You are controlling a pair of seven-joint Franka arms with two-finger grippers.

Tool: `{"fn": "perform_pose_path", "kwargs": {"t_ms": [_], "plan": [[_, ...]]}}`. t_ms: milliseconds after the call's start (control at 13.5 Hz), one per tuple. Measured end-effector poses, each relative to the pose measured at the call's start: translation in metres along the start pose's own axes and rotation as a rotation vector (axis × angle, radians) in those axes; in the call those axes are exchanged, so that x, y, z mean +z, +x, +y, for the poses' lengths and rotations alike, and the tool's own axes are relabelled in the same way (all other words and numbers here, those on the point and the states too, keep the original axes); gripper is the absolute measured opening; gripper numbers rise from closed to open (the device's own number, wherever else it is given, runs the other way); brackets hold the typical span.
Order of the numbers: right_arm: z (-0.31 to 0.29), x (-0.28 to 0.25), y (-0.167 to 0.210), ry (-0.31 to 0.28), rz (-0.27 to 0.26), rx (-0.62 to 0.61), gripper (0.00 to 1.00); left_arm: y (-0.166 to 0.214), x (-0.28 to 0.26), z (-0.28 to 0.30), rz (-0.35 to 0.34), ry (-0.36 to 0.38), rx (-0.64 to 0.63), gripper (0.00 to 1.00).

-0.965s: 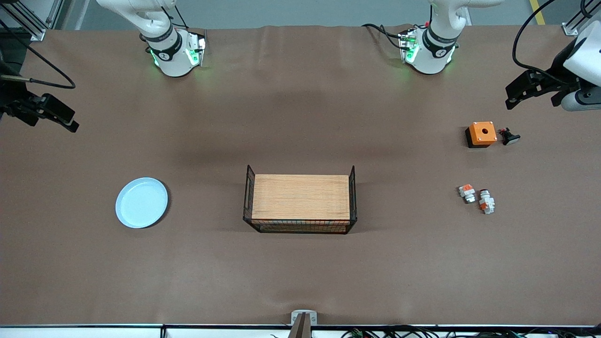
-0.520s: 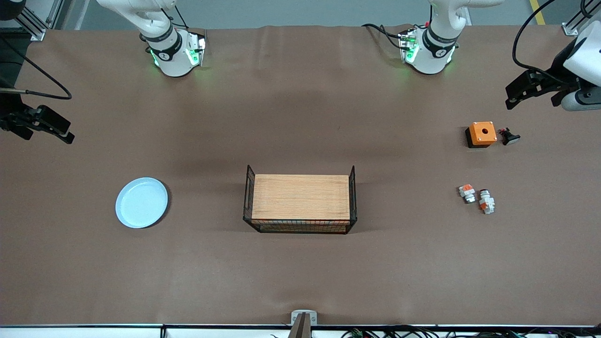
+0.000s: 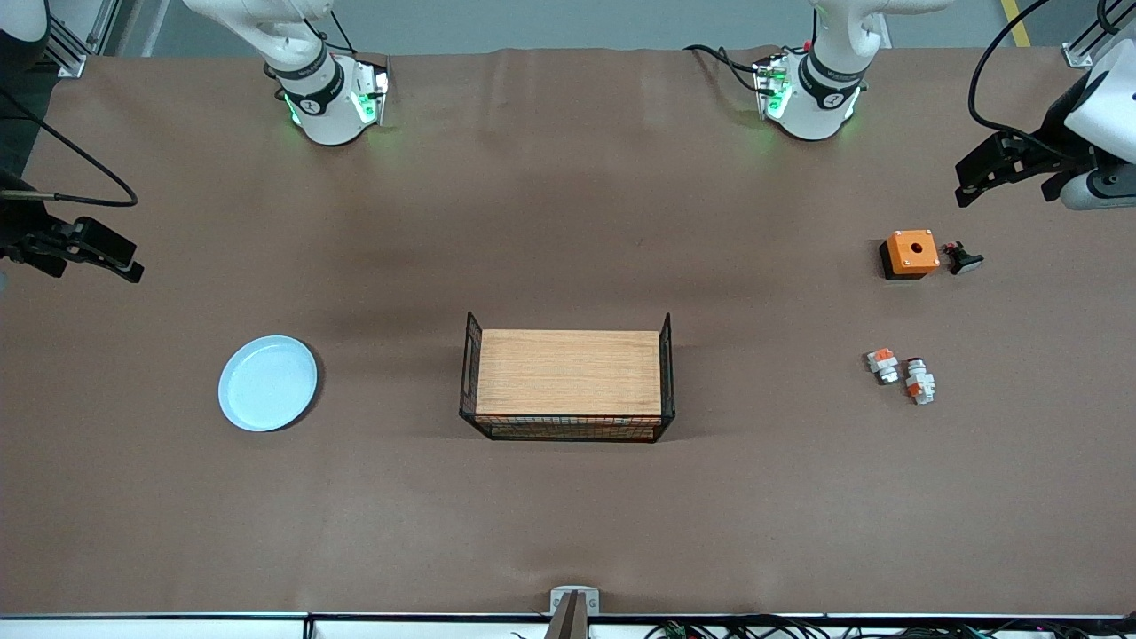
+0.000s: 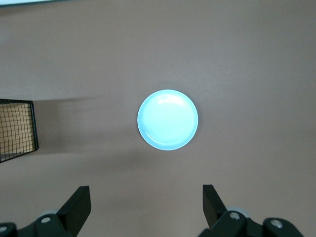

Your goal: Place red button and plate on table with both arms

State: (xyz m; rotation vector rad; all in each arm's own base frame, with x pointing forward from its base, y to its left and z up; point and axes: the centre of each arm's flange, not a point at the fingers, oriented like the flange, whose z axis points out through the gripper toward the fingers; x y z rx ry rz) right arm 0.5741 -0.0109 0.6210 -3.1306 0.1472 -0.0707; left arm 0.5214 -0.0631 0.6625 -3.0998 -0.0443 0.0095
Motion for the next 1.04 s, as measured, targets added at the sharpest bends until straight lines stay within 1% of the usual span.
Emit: {"fn": "perform_pose_path", "kwargs": {"t_ms": [148, 1039], "plan": [[0.0003, 0.0005, -0.0009, -0.001, -0.008, 0.0, 1.0, -0.0001, -0.0019, -0.0001, 0.004, -0.001, 0.0, 1.0], [0.0006, -0.0015, -0.0012, -0.001, -0.008, 0.0, 1.0, -0.0003, -0.0041, 0.0011, 0.009, -0.001, 0.003, 1.0]]}}
